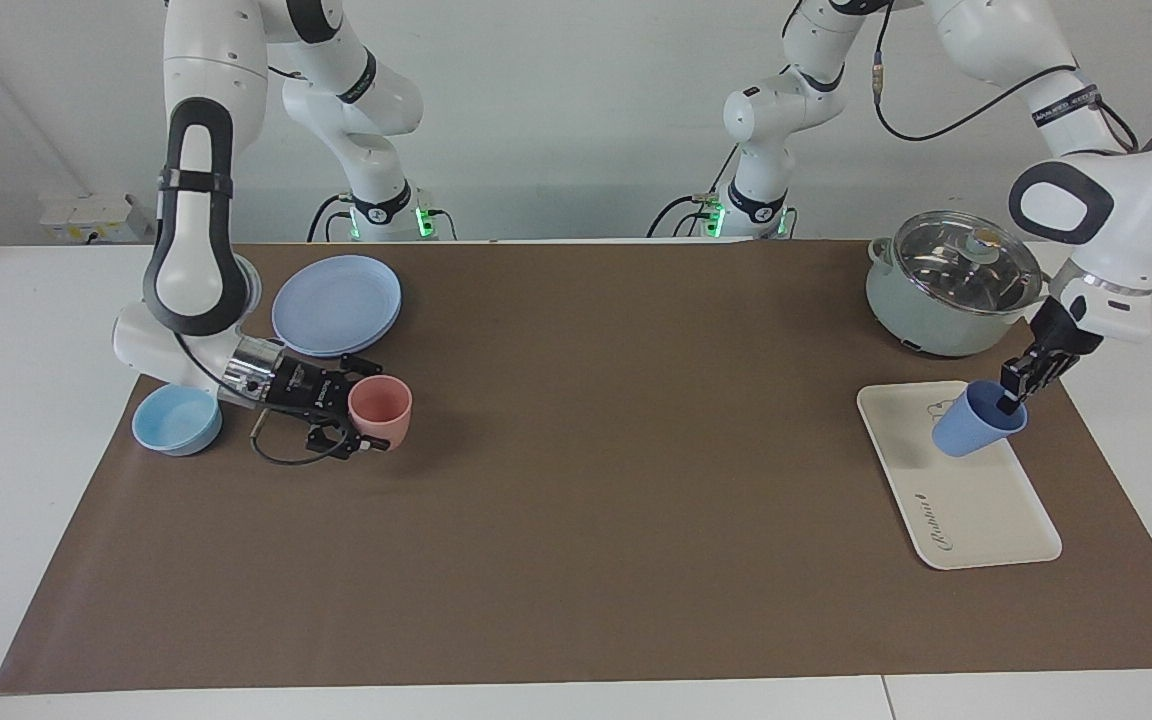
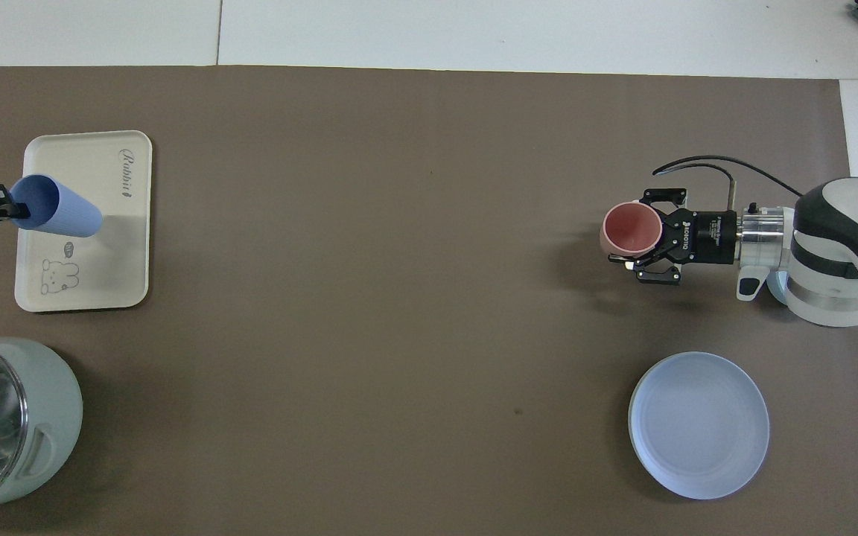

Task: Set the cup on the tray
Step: 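Carry the blue cup over the tray with the left gripper, then lower the blue cup onto the tray and open the left gripper, then set the pink cup on the table with the right gripper while the left gripper withdraws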

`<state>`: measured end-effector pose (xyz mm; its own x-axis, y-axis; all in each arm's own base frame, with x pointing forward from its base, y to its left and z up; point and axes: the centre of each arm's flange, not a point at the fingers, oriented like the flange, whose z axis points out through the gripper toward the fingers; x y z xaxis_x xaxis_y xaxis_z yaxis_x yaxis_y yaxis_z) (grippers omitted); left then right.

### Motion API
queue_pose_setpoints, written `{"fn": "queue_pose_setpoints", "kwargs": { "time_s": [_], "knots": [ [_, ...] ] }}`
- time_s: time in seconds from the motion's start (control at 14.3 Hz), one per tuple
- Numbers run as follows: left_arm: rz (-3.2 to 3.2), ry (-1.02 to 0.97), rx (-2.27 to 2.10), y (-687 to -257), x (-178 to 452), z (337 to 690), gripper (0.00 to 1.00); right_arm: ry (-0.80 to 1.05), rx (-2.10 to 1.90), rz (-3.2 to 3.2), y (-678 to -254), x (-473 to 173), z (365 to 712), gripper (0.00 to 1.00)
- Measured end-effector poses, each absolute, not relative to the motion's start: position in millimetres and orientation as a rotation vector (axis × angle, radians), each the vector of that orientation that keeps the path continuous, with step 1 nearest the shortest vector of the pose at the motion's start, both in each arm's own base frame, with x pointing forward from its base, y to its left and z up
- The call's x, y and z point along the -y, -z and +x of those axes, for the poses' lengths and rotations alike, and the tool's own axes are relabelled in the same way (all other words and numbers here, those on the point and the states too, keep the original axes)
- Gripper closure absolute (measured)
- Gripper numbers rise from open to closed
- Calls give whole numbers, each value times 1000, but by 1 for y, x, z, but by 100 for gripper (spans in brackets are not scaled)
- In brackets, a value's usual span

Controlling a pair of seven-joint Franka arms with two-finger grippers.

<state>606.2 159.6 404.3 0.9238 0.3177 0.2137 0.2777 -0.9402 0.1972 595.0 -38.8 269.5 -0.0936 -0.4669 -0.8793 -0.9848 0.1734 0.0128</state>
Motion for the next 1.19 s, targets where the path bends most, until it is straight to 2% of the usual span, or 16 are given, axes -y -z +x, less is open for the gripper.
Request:
{"fn": "queue_pose_setpoints", "kwargs": {
  "time_s": [0.28,0.56,0.63,0.77,0.91,1.12,1.19],
  "knots": [
    [2926,-368,-468,-388,-160,598,94,-837,-1640,-1406,-252,59,595,22],
    [2930,-391,-439,-394,-156,599,56,-840,-1632,-1410,-245,60,596,22],
    [2930,-410,-432,-402,-155,601,43,-832,-1614,-1424,-245,59,596,22],
    [2929,-422,-392,-431,-149,604,17,-802,-1551,-1475,-242,56,594,22],
    [2991,-353,-253,-480,-132,606,0,-785,-1507,-1512,-237,52,590,22],
    [3072,-264,-17,-544,-66,599,0,-777,-1495,-1522,-236,52,588,18],
    [3085,-215,50,-553,-42,591,0,-770,-1493,-1524,-237,54,589,9]
  ]
}}
